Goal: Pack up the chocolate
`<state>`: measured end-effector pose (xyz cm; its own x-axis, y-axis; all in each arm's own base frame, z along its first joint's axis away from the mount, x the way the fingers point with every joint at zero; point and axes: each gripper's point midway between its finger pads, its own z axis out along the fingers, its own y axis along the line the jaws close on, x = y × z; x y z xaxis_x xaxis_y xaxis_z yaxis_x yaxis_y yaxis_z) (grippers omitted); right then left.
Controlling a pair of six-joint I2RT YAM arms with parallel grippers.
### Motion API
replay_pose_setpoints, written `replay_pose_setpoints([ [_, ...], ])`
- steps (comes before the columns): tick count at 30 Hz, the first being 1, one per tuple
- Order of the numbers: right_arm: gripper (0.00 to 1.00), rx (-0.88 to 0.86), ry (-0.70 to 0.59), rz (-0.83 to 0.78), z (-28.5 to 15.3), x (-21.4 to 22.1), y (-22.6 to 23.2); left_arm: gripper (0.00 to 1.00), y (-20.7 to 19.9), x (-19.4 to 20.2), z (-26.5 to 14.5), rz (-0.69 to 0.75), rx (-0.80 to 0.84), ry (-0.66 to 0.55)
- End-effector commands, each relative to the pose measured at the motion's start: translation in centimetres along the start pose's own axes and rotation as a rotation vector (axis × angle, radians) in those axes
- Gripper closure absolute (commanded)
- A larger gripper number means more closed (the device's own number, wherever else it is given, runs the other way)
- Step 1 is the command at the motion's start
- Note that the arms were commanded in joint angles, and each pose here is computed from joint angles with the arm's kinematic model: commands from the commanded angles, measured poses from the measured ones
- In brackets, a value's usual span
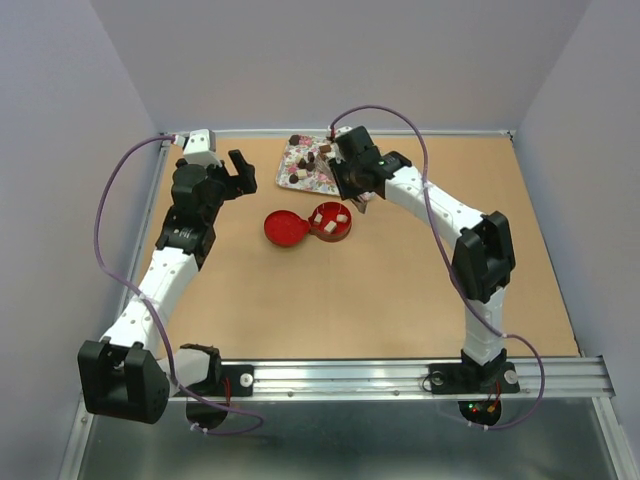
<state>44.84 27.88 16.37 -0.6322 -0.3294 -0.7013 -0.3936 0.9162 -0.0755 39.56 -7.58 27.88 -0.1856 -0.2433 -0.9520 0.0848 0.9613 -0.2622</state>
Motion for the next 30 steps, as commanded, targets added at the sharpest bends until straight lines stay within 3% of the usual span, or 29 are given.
replay_pose_setpoints([
  [1, 0.64, -0.078, -0.036, 0.02, -2.0, -0.6, 0.8, 0.01, -1.2, -3.7, -1.1, -0.008, 0.039, -0.108],
  [14, 0.64, -0.188, -0.041, 0.041, -7.9, 2.1, 1.4, 0.01, -1.9, -3.8, -1.1, -0.012, 0.071, -0.102],
  [30, 0.63, -0.278, 0.046, 0.059, -9.8, 7.6, 2.4, 0.01, -1.7, -3.0, -0.5, -0.009, 0.064, -0.08],
])
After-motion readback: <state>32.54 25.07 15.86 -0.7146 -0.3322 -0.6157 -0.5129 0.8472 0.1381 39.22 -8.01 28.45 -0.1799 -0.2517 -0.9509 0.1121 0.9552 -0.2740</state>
